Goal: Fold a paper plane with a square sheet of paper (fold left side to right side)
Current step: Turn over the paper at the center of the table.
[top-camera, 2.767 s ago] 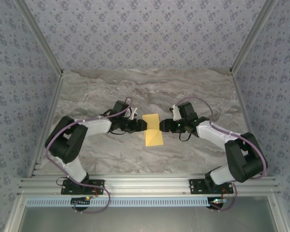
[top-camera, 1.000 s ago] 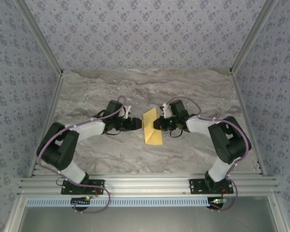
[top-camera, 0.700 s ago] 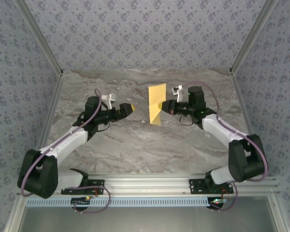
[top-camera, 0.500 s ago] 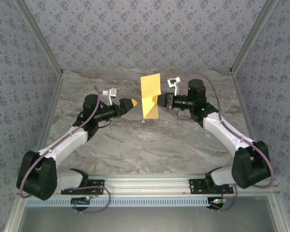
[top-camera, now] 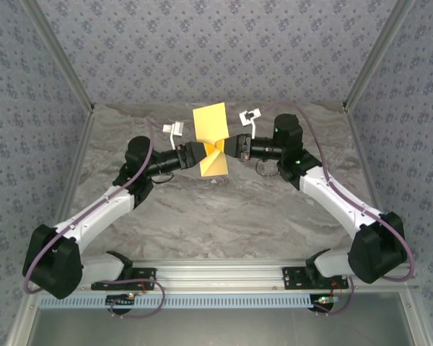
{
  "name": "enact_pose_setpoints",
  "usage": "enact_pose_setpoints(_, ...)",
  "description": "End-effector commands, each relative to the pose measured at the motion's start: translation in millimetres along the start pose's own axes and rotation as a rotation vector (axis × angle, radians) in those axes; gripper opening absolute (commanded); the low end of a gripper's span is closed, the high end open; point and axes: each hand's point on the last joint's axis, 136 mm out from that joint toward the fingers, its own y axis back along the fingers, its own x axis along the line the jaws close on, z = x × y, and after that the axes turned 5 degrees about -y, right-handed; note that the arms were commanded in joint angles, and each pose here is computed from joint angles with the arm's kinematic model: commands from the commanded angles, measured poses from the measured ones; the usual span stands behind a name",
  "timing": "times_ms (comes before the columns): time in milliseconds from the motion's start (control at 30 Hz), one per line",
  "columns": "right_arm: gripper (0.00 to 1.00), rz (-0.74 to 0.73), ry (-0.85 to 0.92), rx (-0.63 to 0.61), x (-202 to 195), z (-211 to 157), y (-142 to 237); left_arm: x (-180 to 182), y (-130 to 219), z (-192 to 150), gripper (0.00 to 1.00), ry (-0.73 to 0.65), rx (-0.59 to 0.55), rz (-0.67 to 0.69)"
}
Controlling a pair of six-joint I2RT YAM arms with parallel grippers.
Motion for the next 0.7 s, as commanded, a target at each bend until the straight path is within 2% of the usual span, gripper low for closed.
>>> enact_pose_setpoints(0, 0.01, 0.046, 0.024, -0.029, 21.7, 9.6, 5.8, -30.5, 1.6, 11.9, 0.57, -0.073, -0.028, -0.079)
enact_pose_setpoints(267, 0.05, 0.027, 0.007, -0.041, 16.5, 9.1, 8.7, -25.7, 1.5, 9.5, 0.25, -0.071, -0.022, -0.061)
enact_pose_setpoints(367, 0.13, 0.010, 0.006, -0.045, 13.1, 8.7, 10.9, -23.9, 1.3, 8.4, 0.14, -0.075, -0.021, -0.049)
enact_pose_setpoints(533, 0.31, -0.086, 0.018, -0.050, -1.4, 5.6, 22.7, -12.6, 2.8, 4.2, 0.10, -0.092, -0.006, 0.024)
enact_pose_setpoints(667, 0.50, -0.347, 0.064, -0.050, -34.9, -3.6, 49.0, 13.4, 10.0, -9.4, 0.09, -0.141, 0.050, 0.216)
